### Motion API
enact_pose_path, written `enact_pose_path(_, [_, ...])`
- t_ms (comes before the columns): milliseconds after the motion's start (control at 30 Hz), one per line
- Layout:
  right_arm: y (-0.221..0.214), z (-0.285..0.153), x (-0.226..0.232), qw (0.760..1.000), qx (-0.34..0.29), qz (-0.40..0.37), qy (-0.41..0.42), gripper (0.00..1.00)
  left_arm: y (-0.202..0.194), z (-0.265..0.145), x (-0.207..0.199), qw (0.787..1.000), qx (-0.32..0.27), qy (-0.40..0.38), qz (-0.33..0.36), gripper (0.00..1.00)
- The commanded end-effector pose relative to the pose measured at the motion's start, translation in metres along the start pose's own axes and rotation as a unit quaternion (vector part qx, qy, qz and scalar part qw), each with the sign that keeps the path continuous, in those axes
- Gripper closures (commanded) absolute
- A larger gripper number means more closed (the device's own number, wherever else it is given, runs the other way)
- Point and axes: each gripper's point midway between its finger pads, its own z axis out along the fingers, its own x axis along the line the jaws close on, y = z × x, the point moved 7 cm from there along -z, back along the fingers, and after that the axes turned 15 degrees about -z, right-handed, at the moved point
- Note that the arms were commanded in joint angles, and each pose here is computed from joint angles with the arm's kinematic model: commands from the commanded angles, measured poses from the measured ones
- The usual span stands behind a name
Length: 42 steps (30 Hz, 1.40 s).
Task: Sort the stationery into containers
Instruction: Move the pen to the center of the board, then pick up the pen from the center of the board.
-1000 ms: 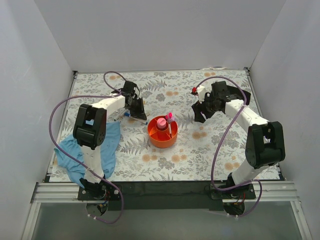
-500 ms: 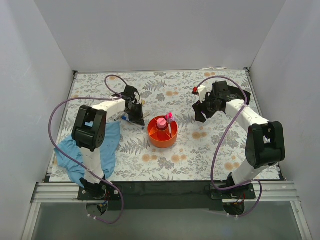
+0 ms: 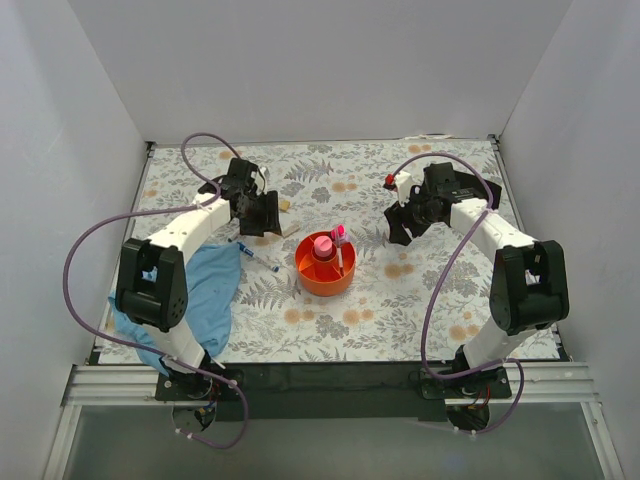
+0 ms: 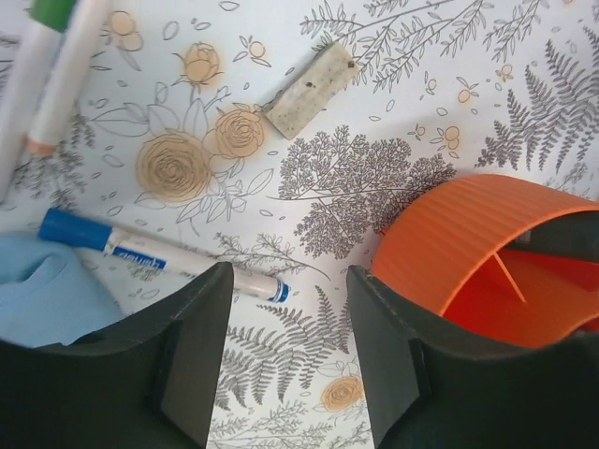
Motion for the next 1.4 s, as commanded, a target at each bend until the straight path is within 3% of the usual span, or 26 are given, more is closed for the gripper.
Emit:
enact_pose_path(0, [0.006, 0.002, -0.005, 1.0, -0.024, -0.004, -0.004, 0.28, -0.002, -0.033, 0.004, 0.998, -0.027, 0.043, -0.032, 0.48])
enact_pose_path(33, [0.006, 0.002, -0.005, 1.0, -0.024, -0.001, -0.003, 0.28, -0.005, -0.028, 0.007, 0.998, -0.02, 0.051, -0.039, 0.48])
enact_pose_path(167, [0.006, -0.001, -0.003, 1.0, -0.026, -0.002, -0.004, 0.28, -0.012, -0.018, 0.018, 0.994, -0.011, 0.089, -0.068, 0.65])
enact_pose_path(300, [0.003, -0.003, -0.001, 1.0, -0.023, -0.003, -0.005, 0.28, -0.022, -0.012, 0.025, 0.99, 0.004, 0.107, -0.09, 0.7])
enact_pose_path(433, [-0.002, -0.002, 0.003, 1.0, -0.021, 0.001, 0.001, 0.28, -0.031, -0.006, 0.032, 0.987, 0.016, 0.124, -0.1, 0.67])
enact_pose_path(600, [-0.004, -0.003, 0.004, 1.0, -0.019, 0.003, 0.002, 0.28, -0.036, 0.007, 0.039, 0.984, 0.032, 0.137, -0.111, 0.5])
enact_pose_path(667, [-0.004, -0.002, 0.003, 1.0, -0.019, 0.003, 0.002, 0.28, -0.034, 0.012, 0.042, 0.983, 0.033, 0.139, -0.117, 0.5])
enact_pose_path(933, [-0.007, 0.0, 0.002, 1.0, -0.016, 0.009, 0.003, 0.28, -0.023, 0.037, 0.051, 0.978, 0.045, 0.156, -0.134, 0.53])
enact_pose_path(1167, [-0.01, 0.002, 0.002, 1.0, -0.013, 0.014, 0.007, 0.28, -0.014, 0.05, 0.045, 0.988, 0.054, 0.115, -0.088, 0.71])
enact_pose_path(1367, [-0.01, 0.005, 0.001, 1.0, -0.014, 0.019, 0.013, 0.28, -0.014, 0.067, 0.06, 0.986, 0.057, 0.15, -0.044, 0.61])
